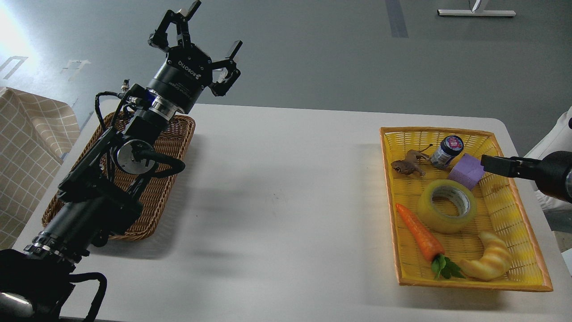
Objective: Place and transfer tape with both arms
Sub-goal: 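Lower the right gripper into the yellow tray toward the yellow tape roll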
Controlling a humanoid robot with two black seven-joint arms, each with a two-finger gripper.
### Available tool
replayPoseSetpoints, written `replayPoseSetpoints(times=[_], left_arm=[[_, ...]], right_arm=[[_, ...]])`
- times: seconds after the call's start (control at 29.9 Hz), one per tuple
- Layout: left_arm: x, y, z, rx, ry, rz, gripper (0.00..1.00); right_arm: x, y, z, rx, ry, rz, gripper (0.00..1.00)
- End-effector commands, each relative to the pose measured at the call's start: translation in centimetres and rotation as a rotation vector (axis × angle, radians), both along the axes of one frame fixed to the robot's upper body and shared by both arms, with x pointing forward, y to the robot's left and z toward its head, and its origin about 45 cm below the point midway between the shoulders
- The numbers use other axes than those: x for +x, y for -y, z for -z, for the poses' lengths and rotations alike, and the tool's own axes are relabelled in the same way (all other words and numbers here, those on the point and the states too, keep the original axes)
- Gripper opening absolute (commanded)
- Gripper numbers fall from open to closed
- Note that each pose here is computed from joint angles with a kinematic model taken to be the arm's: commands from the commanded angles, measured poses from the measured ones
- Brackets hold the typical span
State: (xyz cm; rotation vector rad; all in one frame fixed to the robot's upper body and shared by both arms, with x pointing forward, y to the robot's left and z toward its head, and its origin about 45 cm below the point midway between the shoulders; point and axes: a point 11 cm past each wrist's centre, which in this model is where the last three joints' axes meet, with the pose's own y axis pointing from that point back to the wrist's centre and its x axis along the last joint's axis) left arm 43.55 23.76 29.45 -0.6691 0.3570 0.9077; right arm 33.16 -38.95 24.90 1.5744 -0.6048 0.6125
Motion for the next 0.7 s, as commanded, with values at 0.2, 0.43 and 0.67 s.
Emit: replayPoseSetpoints(times=[0.2,0.43,0.67], left_arm=[[-0.1,0.1,0.0,-0.002,0.002,0.003,0.98],[-0.1,0.1,0.0,-0.001,0.002,0.002,0.98],[-0.1,0.0,0.0,-0.002,0.001,0.001,0.98]], right_arm=[[-0.8,-1.3,3.1,-0.049,-0.053,-0.056,0.98],[-1.0,-1.8,4.7,-0.082,-0.073,-0.079,0.98],[-0.7,-1.7,5.6,-0.113,-0.072,-0.082,0.97]])
